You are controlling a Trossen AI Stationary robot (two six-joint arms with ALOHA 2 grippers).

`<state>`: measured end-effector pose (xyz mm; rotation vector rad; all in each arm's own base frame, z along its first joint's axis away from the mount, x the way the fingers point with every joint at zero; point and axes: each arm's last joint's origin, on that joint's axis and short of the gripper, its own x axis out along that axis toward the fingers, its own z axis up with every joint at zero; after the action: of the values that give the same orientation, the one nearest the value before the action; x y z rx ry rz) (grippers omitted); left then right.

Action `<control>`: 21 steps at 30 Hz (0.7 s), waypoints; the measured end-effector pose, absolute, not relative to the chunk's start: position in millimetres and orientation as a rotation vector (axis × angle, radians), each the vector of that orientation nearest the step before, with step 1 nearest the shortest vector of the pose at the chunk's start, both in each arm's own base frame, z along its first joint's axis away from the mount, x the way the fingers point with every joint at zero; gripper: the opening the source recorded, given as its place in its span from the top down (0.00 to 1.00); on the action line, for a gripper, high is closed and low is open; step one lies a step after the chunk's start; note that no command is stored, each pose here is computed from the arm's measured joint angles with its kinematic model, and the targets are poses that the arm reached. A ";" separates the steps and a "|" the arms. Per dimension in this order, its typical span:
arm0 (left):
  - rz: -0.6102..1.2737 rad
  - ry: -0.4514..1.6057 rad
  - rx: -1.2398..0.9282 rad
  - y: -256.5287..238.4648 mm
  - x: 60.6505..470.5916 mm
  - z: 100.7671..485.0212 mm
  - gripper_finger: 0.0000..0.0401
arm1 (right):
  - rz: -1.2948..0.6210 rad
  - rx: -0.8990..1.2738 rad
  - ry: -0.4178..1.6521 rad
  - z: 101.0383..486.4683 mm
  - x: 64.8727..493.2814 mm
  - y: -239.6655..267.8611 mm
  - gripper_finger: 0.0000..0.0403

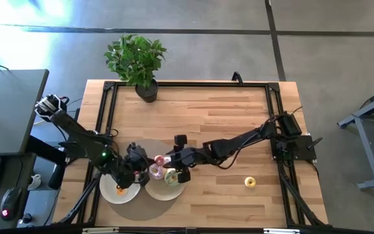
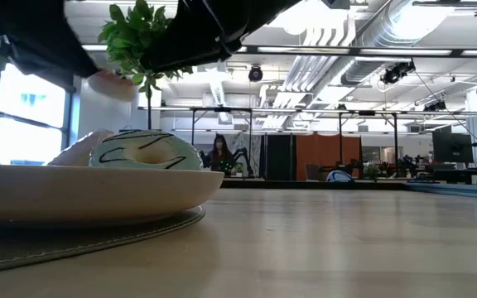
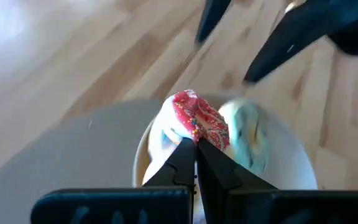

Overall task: Pick & Place donuts
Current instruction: Put the small pink donut on the white plate

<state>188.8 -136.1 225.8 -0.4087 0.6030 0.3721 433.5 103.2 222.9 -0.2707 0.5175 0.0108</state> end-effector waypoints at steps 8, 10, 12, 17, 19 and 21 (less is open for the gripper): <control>0.429 0.905 -0.593 -124.0 161.6 222.1 1.00 | -0.027 -0.296 0.558 219.6 429.9 106.9 0.45; 0.439 0.964 -0.626 -125.7 152.9 221.7 1.00 | -0.027 -0.297 0.563 219.1 429.6 106.8 0.44; 0.448 1.008 -0.649 -128.8 144.7 221.0 1.00 | -0.030 -0.299 0.563 218.9 429.5 106.7 0.44; 0.509 1.028 -0.703 -141.5 119.9 218.9 1.00 | -0.032 -0.298 0.564 218.8 429.9 105.1 0.44; 0.528 1.036 -0.741 -147.2 108.6 218.2 1.00 | -0.035 -0.297 0.565 218.8 430.2 103.8 0.44; 0.545 1.055 -0.778 -153.3 98.9 216.6 1.00 | -0.037 -0.296 0.565 218.8 430.5 102.5 0.44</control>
<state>98.9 -153.3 216.6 -0.7780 1.0554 0.5453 430.5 102.5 218.8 -0.2963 0.5652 -0.0374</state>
